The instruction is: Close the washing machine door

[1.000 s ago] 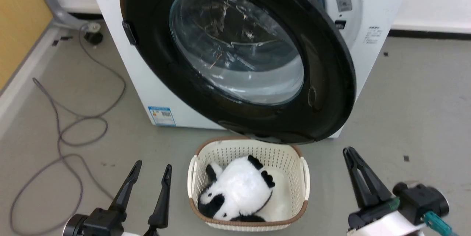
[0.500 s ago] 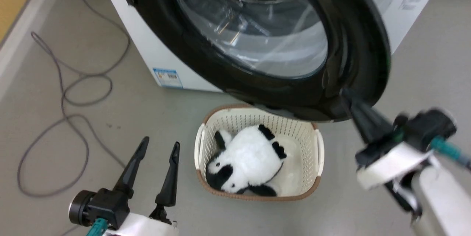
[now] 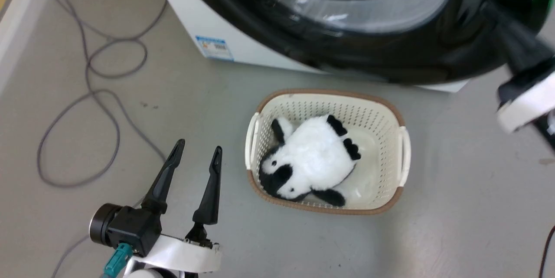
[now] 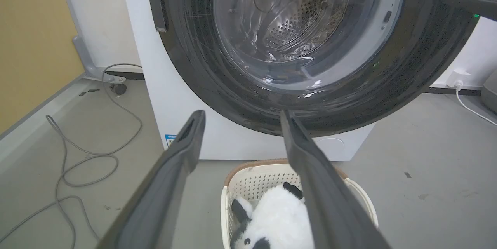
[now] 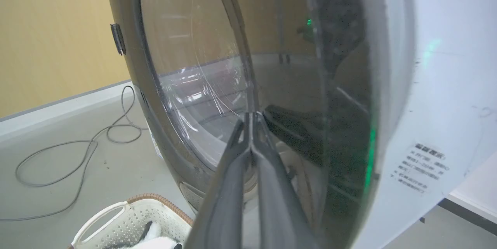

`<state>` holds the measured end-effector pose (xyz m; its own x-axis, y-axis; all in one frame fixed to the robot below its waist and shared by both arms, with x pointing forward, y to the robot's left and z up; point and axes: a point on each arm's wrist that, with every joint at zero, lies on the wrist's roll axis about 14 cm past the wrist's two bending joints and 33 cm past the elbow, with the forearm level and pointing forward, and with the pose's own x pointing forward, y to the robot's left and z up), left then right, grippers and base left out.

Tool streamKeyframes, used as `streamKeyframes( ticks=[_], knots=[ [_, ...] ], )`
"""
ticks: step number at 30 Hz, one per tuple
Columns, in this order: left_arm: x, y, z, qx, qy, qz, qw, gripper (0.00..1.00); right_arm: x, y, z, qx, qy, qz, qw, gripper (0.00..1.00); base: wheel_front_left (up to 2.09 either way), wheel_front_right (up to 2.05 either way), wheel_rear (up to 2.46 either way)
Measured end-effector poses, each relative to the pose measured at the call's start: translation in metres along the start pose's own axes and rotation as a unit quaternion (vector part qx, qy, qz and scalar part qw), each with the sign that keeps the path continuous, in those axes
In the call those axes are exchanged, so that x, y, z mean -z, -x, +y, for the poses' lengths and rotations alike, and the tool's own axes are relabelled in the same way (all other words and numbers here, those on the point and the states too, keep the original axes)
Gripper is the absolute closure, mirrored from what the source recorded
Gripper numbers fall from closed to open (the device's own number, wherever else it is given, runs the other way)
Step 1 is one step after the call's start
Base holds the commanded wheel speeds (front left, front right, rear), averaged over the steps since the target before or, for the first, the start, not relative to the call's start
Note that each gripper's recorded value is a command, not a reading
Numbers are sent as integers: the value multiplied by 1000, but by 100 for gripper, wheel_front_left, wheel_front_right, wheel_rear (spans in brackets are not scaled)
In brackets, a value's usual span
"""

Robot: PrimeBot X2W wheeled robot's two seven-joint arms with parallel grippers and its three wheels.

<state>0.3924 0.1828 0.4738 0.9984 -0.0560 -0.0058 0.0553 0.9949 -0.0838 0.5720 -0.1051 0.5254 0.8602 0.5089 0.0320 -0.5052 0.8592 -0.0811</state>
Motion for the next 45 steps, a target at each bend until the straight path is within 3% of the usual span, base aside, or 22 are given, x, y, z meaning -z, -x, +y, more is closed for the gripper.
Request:
streamKeyframes(
  ticks=[14,25,29,35,45],
  knots=[
    [17,-9,14,-22,-6,22,999,0,3,-60,-52,46,-3,8,999,100,0,0,0],
    [7,-6,12,-23,-3,9,1000,0,-10,-57,-53,57,-7,-4,998,100,0,0,0],
    [-7,-1,10,-21,-1,-10,1000,0,-28,-39,-52,69,-12,-31,997,100,0,0,0],
    [-17,19,16,-33,-7,-20,999,0,-35,5,-21,62,-33,-49,996,100,0,0,0],
    [-41,35,7,-26,-12,-57,998,0,-51,111,-11,139,-29,-90,986,100,0,0,0]
  ],
)
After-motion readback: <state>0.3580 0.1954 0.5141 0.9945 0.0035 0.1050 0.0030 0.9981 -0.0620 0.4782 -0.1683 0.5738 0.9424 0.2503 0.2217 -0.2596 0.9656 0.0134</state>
